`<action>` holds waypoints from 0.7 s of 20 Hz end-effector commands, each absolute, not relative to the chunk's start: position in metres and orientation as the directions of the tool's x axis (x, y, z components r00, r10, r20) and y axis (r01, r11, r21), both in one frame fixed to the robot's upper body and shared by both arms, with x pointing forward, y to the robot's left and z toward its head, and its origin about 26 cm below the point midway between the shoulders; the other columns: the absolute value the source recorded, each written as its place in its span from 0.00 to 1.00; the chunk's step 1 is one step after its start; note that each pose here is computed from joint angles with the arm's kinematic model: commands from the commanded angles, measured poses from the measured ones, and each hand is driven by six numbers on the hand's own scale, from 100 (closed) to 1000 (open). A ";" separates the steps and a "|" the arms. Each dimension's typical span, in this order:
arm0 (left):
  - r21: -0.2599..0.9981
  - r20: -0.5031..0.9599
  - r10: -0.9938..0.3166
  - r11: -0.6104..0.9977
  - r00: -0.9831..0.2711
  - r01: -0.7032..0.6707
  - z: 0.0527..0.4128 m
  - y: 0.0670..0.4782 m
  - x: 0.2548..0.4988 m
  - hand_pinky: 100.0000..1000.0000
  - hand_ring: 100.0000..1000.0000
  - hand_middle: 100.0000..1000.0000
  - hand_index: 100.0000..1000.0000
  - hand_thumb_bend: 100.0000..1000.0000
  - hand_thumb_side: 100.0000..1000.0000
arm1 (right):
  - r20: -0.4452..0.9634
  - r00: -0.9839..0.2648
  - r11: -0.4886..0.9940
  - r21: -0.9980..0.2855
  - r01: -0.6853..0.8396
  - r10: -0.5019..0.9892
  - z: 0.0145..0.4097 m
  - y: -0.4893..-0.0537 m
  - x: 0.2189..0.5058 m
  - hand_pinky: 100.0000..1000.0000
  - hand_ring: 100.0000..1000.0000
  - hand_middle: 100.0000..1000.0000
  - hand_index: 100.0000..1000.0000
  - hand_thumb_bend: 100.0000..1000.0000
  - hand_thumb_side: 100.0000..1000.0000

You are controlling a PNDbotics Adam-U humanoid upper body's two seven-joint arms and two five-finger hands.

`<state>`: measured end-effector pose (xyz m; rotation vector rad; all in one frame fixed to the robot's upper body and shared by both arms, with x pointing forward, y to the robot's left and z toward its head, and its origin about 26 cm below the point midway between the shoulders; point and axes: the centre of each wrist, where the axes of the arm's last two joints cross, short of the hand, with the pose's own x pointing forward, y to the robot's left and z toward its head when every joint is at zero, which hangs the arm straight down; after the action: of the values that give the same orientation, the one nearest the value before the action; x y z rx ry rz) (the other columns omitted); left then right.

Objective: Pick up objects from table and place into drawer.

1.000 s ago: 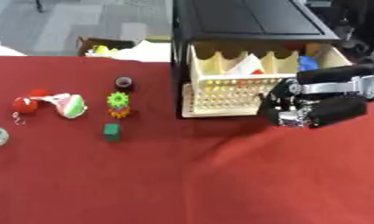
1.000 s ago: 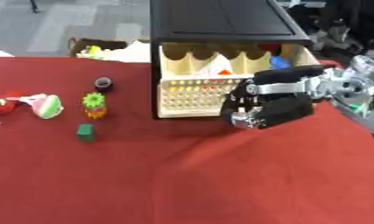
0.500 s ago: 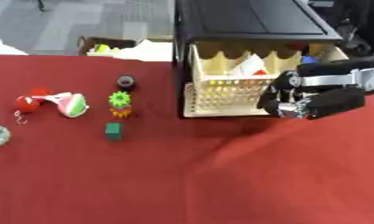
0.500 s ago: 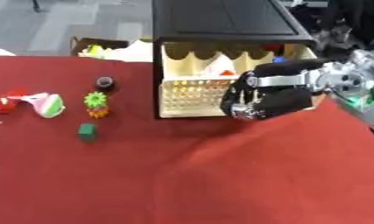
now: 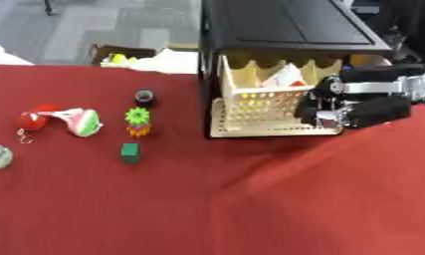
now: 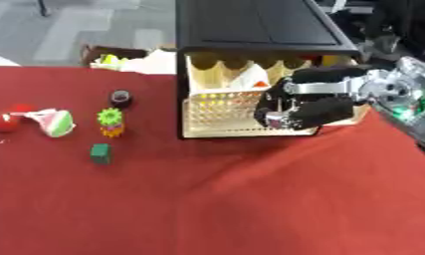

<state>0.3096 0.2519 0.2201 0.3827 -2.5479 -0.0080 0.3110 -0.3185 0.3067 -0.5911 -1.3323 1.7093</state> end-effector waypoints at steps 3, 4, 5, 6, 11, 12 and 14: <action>0.084 0.501 -0.273 0.960 -0.821 -0.267 0.228 0.251 0.307 0.42 0.56 0.60 0.75 0.00 0.95 | 0.114 -0.496 -0.052 -0.950 -0.309 0.861 0.316 -0.326 0.314 0.38 0.56 0.64 0.80 0.00 1.00; 0.085 0.501 -0.272 0.960 -0.821 -0.266 0.228 0.251 0.307 0.42 0.56 0.60 0.74 0.00 0.95 | 0.114 -0.498 -0.052 -0.950 -0.308 0.860 0.316 -0.326 0.314 0.38 0.56 0.64 0.80 0.00 1.00; 0.085 0.501 -0.271 0.960 -0.822 -0.265 0.228 0.251 0.307 0.42 0.56 0.60 0.74 0.00 0.95 | 0.114 -0.499 -0.052 -0.950 -0.306 0.859 0.317 -0.326 0.315 0.38 0.56 0.64 0.80 0.00 1.00; 0.086 0.501 -0.271 0.961 -0.822 -0.264 0.228 0.251 0.307 0.42 0.56 0.60 0.74 0.00 0.95 | 0.114 -0.500 -0.052 -0.951 -0.306 0.859 0.317 -0.326 0.315 0.38 0.56 0.64 0.80 0.00 1.00; 0.086 0.498 -0.268 0.962 -0.825 -0.260 0.229 0.250 0.307 0.42 0.56 0.60 0.74 0.00 0.95 | 0.123 -0.498 -0.041 -0.951 -0.306 0.859 0.318 -0.326 0.319 0.38 0.56 0.64 0.80 0.00 1.00; 0.086 0.498 -0.268 0.962 -0.825 -0.260 0.229 0.250 0.307 0.42 0.56 0.60 0.74 0.00 0.95 | 0.124 -0.498 -0.040 -0.951 -0.306 0.859 0.318 -0.326 0.319 0.38 0.56 0.64 0.80 0.00 1.00; 0.086 0.497 -0.266 0.962 -0.826 -0.258 0.229 0.250 0.308 0.42 0.56 0.60 0.74 0.00 0.95 | 0.127 -0.494 -0.033 -0.953 -0.301 0.860 0.320 -0.326 0.321 0.38 0.56 0.64 0.80 0.00 1.00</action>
<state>0.3100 0.2502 0.2205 0.3709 -2.5500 -0.0099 0.3210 -0.3221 0.3115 -0.6007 -1.3641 1.6789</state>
